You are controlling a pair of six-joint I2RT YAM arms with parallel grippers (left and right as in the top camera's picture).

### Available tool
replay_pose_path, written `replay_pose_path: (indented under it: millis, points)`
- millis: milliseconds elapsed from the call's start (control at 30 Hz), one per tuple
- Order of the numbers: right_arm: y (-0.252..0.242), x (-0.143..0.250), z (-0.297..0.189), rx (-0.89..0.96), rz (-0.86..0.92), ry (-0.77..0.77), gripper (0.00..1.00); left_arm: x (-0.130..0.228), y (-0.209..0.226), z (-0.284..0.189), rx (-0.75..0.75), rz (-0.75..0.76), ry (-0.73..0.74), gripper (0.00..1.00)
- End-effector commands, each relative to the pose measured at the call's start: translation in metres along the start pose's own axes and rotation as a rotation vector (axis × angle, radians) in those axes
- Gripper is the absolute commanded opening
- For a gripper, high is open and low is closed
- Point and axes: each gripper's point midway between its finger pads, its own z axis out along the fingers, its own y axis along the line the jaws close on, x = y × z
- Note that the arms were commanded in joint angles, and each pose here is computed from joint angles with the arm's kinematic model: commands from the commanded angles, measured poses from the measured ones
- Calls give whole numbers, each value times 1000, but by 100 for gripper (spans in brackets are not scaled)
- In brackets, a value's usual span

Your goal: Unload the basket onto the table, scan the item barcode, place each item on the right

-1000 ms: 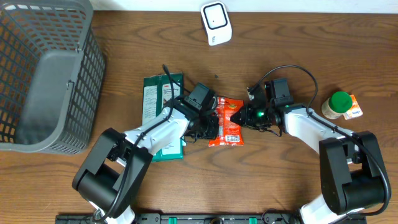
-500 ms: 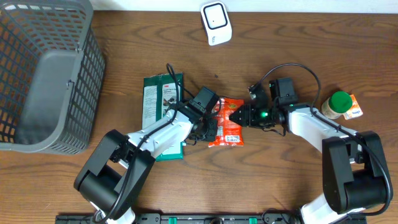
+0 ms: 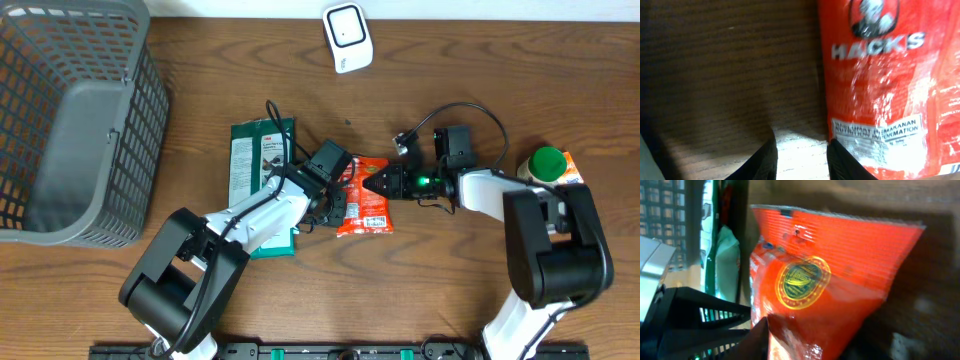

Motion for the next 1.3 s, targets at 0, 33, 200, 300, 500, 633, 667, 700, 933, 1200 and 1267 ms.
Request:
replay_pose_path:
  millis: [0, 33, 200, 300, 500, 633, 667, 700, 933, 1200, 1267]
  points:
    - [4, 13, 4, -111, 27, 45, 24, 2, 6, 3, -26, -15, 4, 34]
    - [3, 12, 4, -110, 20, 42, 17, 2, 6, 3, -26, -15, 4, 35]
    - [4, 8, 2, -112, 9, 30, 1, -3, 3, -2, -15, -13, -15, 36]
    - [8, 4, -1, -114, -8, 18, 1, -16, -6, -18, 13, -5, -68, 39]
    - [26, -10, -14, -106, -88, -33, 1, -49, -28, -86, 102, 38, -257, 56]
    - [47, -30, -35, -52, -113, -117, 1, -65, -7, -152, 129, -27, -404, 61]
    - [54, -35, -42, -41, -123, -139, 1, -66, 6, -165, 119, -58, -425, 61]
    - [60, -39, -48, -30, -131, -160, 1, -66, 18, -174, 107, -88, -439, 62]
    - [112, -73, -87, 114, -220, -238, 1, -49, 122, -223, -14, -372, -493, 63]
    - [175, -109, -114, 436, -472, -278, 1, -39, 164, -225, -71, -503, -472, 74]
    - [196, -117, -120, 438, -525, -307, 1, -39, 165, -225, -71, -504, -470, 75]
